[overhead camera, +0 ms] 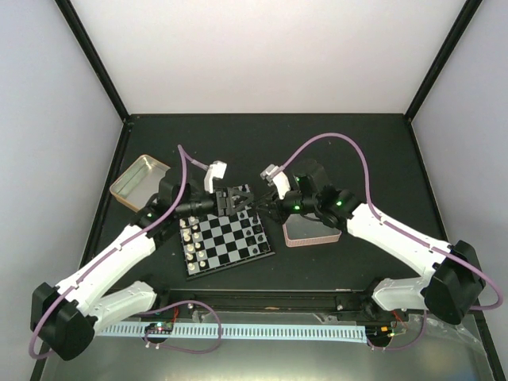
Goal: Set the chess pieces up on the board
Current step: Place the chess piece on the chessboard.
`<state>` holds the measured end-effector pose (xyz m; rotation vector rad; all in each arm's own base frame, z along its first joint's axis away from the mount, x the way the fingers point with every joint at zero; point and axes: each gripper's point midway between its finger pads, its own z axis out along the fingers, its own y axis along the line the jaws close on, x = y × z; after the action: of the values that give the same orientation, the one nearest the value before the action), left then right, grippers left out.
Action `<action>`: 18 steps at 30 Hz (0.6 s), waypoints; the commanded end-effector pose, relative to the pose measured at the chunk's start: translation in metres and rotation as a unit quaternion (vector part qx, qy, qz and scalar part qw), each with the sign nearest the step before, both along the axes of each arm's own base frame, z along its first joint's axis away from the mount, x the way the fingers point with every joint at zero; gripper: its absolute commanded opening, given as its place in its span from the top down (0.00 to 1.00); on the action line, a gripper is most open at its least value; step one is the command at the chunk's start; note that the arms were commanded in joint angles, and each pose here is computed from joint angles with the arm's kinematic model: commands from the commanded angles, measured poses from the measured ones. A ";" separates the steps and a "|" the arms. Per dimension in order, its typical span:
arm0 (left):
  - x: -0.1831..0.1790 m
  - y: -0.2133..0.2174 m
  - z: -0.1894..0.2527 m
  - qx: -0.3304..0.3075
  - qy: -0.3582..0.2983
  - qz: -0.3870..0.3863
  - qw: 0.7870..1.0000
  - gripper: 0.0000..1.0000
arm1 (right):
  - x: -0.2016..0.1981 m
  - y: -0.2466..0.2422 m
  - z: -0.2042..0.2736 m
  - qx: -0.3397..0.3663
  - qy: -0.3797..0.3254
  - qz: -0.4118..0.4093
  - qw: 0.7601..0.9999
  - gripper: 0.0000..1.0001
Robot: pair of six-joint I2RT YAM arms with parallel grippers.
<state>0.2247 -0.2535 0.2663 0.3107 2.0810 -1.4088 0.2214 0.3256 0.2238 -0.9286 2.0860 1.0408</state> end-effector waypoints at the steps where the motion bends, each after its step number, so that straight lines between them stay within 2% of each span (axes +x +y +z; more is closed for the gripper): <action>1: 0.007 -0.005 0.017 -0.016 -0.001 -0.004 1.000 0.47 | -0.006 0.012 0.024 0.027 -0.030 0.038 0.998 0.88; 6: 0.011 -0.003 0.004 0.005 0.010 0.009 1.000 0.55 | -0.006 0.013 0.025 0.028 -0.033 0.038 0.998 0.89; 11: 0.009 -0.003 0.002 0.010 0.009 0.002 1.000 0.76 | -0.006 0.013 0.023 0.023 -0.033 0.042 0.998 0.89; 18: 0.006 -0.006 0.003 0.006 0.010 -0.014 1.000 0.96 | -0.006 0.014 0.023 0.023 -0.031 0.042 0.998 0.89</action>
<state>0.2299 -0.2561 0.2492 0.2849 2.1585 -1.3937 0.2155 0.3326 0.2294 -0.9968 2.0441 1.0650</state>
